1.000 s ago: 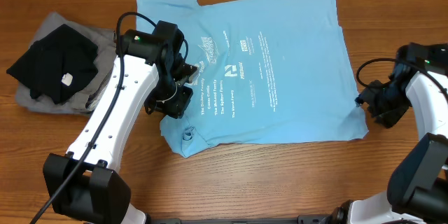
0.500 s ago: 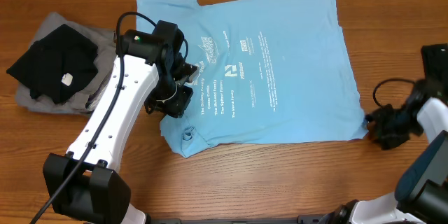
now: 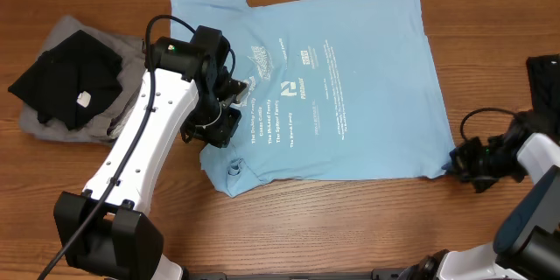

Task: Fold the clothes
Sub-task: 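Grasp the shirt's left and right hem corners and pull outward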

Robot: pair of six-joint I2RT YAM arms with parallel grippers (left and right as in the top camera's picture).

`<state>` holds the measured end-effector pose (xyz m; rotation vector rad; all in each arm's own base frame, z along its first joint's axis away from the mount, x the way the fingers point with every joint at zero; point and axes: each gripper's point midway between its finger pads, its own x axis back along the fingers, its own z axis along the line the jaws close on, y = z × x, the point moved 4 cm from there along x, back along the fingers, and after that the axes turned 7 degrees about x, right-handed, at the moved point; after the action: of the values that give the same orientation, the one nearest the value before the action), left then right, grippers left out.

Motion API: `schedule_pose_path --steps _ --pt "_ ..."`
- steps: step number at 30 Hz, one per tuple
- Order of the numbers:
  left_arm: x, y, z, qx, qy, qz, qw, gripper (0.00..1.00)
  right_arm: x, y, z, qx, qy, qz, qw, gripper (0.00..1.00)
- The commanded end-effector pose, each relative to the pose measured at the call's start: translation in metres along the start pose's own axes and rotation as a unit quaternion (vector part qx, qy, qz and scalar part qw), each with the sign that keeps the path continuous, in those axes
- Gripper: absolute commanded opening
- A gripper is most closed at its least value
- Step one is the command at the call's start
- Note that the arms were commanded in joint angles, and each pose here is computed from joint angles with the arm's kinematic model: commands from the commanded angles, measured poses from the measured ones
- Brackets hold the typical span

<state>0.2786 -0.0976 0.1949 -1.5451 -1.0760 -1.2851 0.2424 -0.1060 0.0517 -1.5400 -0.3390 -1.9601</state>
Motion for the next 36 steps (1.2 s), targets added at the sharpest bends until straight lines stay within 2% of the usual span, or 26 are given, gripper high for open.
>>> schedule_pose_path --steps 1,4,11,16,20,23,28,31,36 --pt "0.004 -0.003 0.001 0.008 0.001 -0.005 1.000 0.28 0.043 0.027 -0.002 0.005 -0.065 -0.077 0.995 0.04" --pt "0.004 -0.003 0.001 0.017 0.001 -0.005 1.000 0.30 0.066 0.032 -0.014 -0.047 -0.129 -0.111 0.984 0.04" --pt "-0.001 0.002 0.001 0.044 -0.002 -0.014 0.999 0.36 0.069 0.034 -0.010 -0.046 -0.120 -0.116 0.985 0.04" --pt "-0.033 0.000 0.000 0.054 -0.012 0.000 0.998 0.43 0.068 0.034 -0.006 -0.044 -0.106 -0.114 0.987 0.05" --pt "-0.068 -0.006 0.022 0.128 0.036 0.008 0.991 0.41 0.068 0.036 -0.006 -0.044 -0.104 -0.119 0.986 0.05" --pt "-0.091 -0.013 0.035 0.177 0.036 0.012 0.984 0.32 0.071 0.043 -0.007 -0.045 -0.110 -0.138 0.983 0.04" --pt "-0.115 -0.002 0.043 0.190 0.006 -0.030 0.981 0.30 0.073 0.051 -0.006 -0.073 -0.102 -0.159 0.979 0.04" --pt "-0.125 0.013 0.044 0.190 -0.002 -0.074 0.979 0.35 0.073 0.051 -0.006 -0.074 -0.102 -0.160 0.979 0.04" --pt "-0.134 0.032 0.045 0.180 -0.015 -0.133 0.975 0.36 0.073 0.051 -0.006 -0.074 -0.102 -0.160 0.979 0.04"
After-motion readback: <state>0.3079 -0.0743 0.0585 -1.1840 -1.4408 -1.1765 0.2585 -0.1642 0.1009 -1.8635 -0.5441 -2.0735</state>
